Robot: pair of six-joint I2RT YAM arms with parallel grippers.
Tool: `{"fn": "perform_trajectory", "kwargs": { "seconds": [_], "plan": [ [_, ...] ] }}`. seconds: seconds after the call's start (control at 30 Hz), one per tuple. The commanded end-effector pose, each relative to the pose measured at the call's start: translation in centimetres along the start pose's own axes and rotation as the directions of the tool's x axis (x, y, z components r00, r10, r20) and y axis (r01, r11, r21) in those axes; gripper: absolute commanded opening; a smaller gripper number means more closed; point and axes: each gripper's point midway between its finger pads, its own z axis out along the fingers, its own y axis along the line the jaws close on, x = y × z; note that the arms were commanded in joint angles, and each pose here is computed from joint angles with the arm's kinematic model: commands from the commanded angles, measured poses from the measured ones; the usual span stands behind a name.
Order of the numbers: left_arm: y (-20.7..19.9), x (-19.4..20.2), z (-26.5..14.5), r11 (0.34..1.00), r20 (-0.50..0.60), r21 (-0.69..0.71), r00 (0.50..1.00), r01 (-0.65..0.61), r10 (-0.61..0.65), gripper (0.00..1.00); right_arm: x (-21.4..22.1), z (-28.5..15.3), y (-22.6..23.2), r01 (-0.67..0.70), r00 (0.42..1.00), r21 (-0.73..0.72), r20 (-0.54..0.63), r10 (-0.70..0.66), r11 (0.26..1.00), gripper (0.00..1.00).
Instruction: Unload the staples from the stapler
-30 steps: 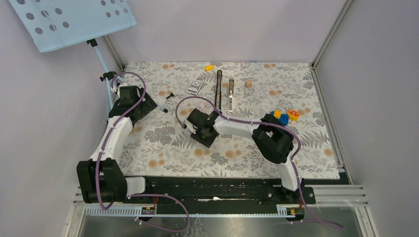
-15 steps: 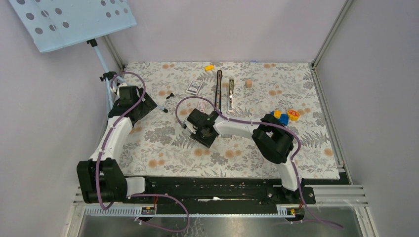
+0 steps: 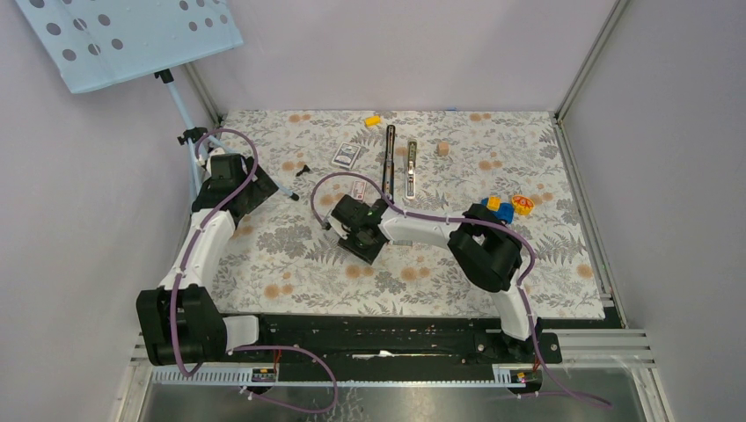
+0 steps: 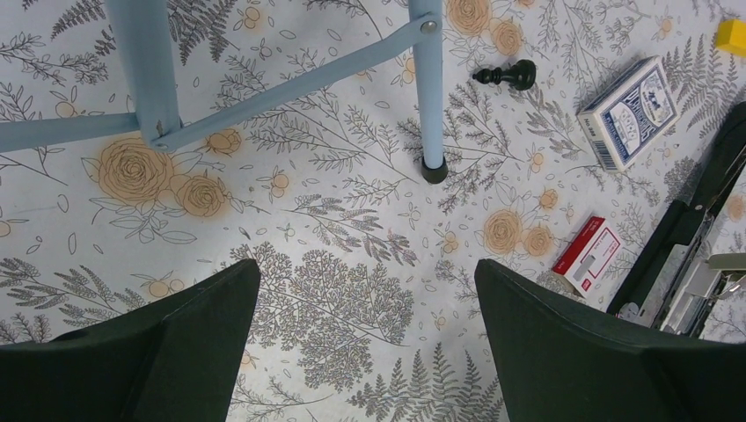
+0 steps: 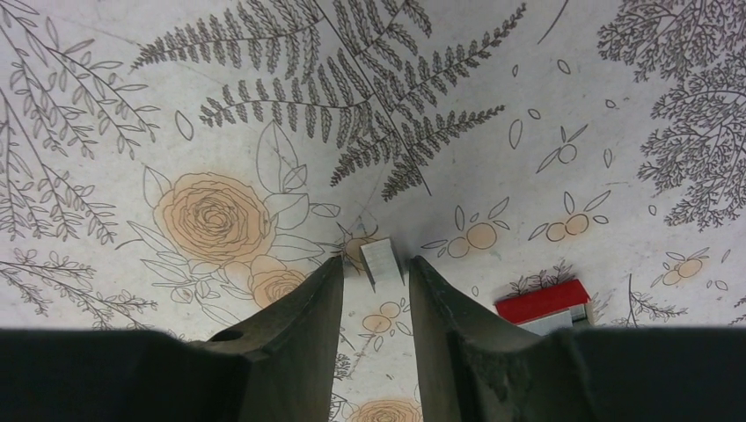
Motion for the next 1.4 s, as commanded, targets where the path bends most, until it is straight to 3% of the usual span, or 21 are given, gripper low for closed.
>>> {"fn": "perform_trajectory", "kwargs": {
  "seconds": [0.0, 0.17, 0.53, 0.97, 1.37],
  "plan": [
    [-0.5, -1.7, -0.7, 1.0, 0.069, 0.029, 0.998, 0.012, -0.014, 0.97, 2.5, 2.8, 2.1, -0.003, 0.997, -0.042, -0.072, 0.0, 0.999, 0.4],
    [-1.0, -1.5, -0.5, 0.999, 0.05, 0.05, 0.999, 0.014, -0.017, 0.96, 3.6, 3.3, 3.0, 0.01, 0.991, -0.05, -0.13, -0.017, 0.999, 0.36],
    [-1.6, -1.1, -0.1, 0.997, 0.023, 0.077, 0.999, 0.021, -0.023, 0.95, 5.7, 3.2, 0.7, 0.073, 0.975, 0.06, -0.214, -0.059, 0.996, 0.4],
    [-1.6, -1.0, 0.0, 0.996, 0.02, 0.089, 1.0, 0.016, -0.018, 0.96, 7.0, 3.6, 1.4, 0.03, 0.969, 0.037, -0.247, -0.02, 0.999, 0.45],
    [-1.5, -0.9, 0.1, 0.996, 0.016, 0.085, 1.0, 0.014, -0.015, 0.96, 8.2, 4.3, 3.1, -0.016, 0.954, -0.067, -0.301, -0.005, 0.998, 0.39]
  ]
}}
